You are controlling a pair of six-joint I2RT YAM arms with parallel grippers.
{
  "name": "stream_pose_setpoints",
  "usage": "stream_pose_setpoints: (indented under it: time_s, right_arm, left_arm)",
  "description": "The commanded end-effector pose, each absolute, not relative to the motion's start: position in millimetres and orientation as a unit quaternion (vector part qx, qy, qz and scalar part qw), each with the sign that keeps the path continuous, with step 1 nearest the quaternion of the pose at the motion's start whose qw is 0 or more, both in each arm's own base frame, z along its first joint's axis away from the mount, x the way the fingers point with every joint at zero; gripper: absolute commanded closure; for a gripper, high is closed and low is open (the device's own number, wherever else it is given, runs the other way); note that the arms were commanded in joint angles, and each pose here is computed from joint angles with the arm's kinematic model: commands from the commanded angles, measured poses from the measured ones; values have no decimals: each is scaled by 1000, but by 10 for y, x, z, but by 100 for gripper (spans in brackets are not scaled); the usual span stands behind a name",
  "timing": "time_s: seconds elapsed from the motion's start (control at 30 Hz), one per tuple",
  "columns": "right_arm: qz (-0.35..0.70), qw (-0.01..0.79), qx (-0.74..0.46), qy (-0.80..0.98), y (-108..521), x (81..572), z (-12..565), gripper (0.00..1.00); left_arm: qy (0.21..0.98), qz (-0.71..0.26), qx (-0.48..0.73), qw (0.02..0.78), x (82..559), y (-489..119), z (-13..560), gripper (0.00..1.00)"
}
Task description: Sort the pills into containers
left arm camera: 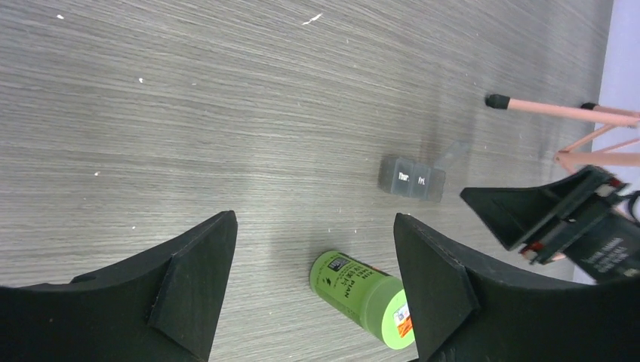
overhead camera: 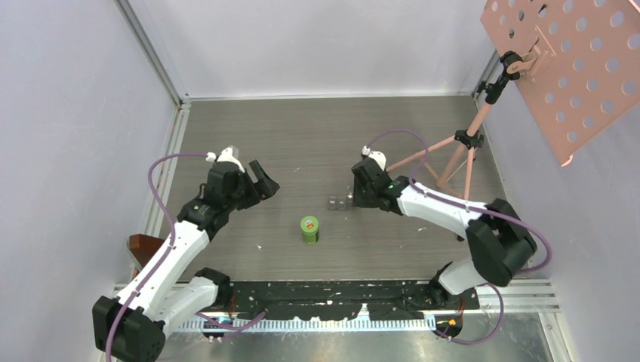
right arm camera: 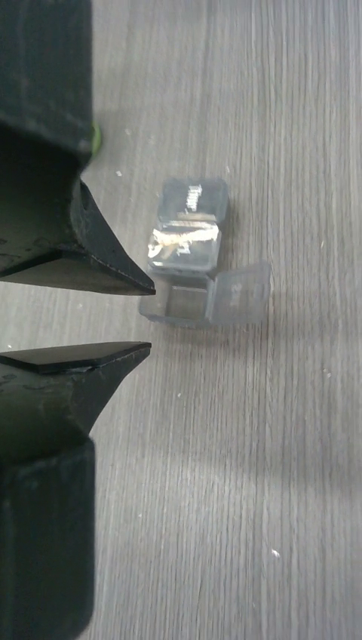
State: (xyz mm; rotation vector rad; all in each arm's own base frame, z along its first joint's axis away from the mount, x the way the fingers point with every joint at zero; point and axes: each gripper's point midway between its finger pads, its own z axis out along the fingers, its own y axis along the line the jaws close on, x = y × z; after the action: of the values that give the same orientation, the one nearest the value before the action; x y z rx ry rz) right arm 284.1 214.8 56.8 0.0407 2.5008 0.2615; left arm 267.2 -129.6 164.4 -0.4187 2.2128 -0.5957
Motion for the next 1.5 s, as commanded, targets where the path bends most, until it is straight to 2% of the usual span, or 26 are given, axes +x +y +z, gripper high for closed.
stream_pose_setpoints:
  time_s: [0.0,0.03,0.13,0.17,0.23,0.3,0.37,0.47,0.67,0.93,1.13,1.27,1.47]
  right_arm:
    - [133,365,-20,921,2243,2885,1260,60]
    - [136,366,-35,920,2275,2870,1323,59]
    - [127,375,-126,910,2525,2718,1582,44]
    - [125,389,-159,899,2664,2653,1712,34]
    - [122,394,-197,889,2817,2527,1800,22]
    - [134,394,-220,882,2973,2418,1854,17]
    - [143,388,-236,879,3104,2337,1852,14]
    - [142,370,-266,879,3256,2208,1802,12]
    - [115,308,-360,873,3538,1904,1526,12]
    - [121,279,-378,875,3711,1801,1337,12]
    - [90,268,-369,885,3682,1852,1126,19]
    - [87,263,-364,889,3715,1865,1052,30]
    - [115,270,-349,890,3738,1941,1177,65]
  left_arm:
    - [865,-269,-93,413,2637,-1437,1834,23]
    - [865,-274,-87,411,2616,-1454,1848,23]
    - [866,-251,-93,422,2573,-1338,1893,24]
    - [866,-237,-101,429,2564,-1269,1914,23]
    - [862,-208,-117,446,2547,-1123,1981,22]
    - [858,-187,-131,461,2515,-998,2064,20]
    - [853,-169,-136,474,2476,-895,2134,18]
    - [852,-143,-139,484,2409,-767,2184,1]
    - [848,-124,-144,494,2351,-658,2169,1]
    - [851,-111,-152,490,2326,-604,2105,1]
    - [856,-118,-152,481,2318,-638,2048,0]
    - [856,-131,-150,477,2314,-690,2031,1]
    - [855,-137,-150,477,2306,-706,2030,1]
